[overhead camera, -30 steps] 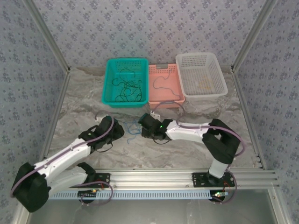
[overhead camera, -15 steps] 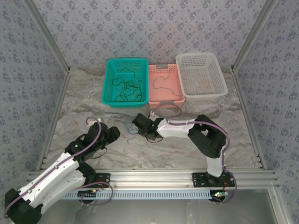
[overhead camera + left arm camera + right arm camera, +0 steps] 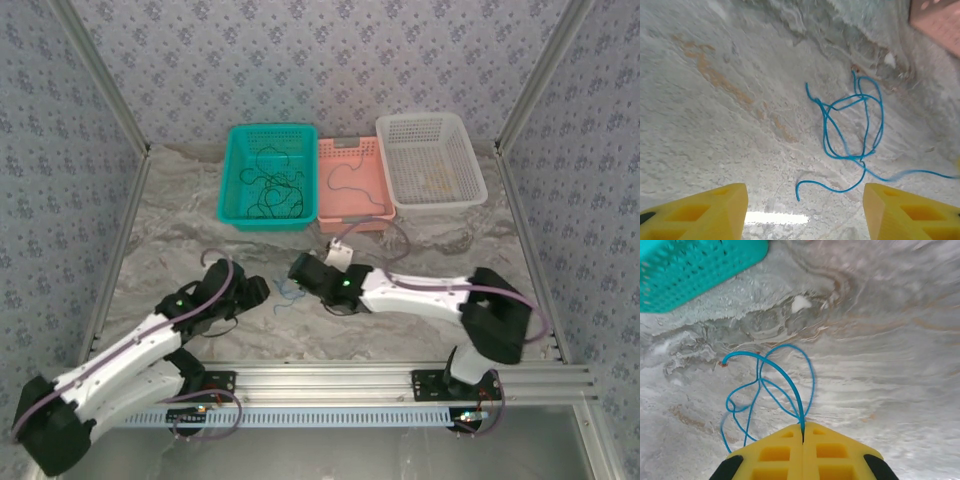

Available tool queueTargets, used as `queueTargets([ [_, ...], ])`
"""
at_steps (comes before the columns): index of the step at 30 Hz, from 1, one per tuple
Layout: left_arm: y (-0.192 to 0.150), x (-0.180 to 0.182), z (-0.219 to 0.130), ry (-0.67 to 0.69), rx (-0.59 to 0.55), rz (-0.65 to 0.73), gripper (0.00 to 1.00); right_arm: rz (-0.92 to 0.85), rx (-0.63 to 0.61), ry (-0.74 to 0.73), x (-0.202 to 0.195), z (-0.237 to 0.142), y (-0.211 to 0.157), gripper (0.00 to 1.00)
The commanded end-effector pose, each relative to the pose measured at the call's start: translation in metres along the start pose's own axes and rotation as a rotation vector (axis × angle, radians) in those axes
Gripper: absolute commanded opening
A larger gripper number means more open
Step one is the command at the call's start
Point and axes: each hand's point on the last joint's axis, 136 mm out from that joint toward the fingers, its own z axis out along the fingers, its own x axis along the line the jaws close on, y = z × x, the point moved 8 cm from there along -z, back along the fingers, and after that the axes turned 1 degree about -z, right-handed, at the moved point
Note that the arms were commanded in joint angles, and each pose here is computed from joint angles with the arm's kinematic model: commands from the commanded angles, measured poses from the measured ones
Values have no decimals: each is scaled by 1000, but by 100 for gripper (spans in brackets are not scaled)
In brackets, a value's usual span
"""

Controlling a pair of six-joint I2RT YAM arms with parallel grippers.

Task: Untangle the cables

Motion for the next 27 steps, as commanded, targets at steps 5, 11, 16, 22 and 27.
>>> queueTargets([
  [5,-4,-45,40,-44,22,32,72,-141,-28,-13,-54,-15,0,0],
  [11,-14,-71,57,-14,3,50,78,-175,-68,-35,-77,-41,14,0],
  [16,-12,-80,69,55,-13,98,78,-151,-72,0,-100,-56,25,0],
  [22,-14,-100,102,96,23,180,72,-134,-65,36,-117,-68,32,0],
  [27,-25,-108,129,3,50,156,58,-134,-61,51,-124,-80,39,0],
])
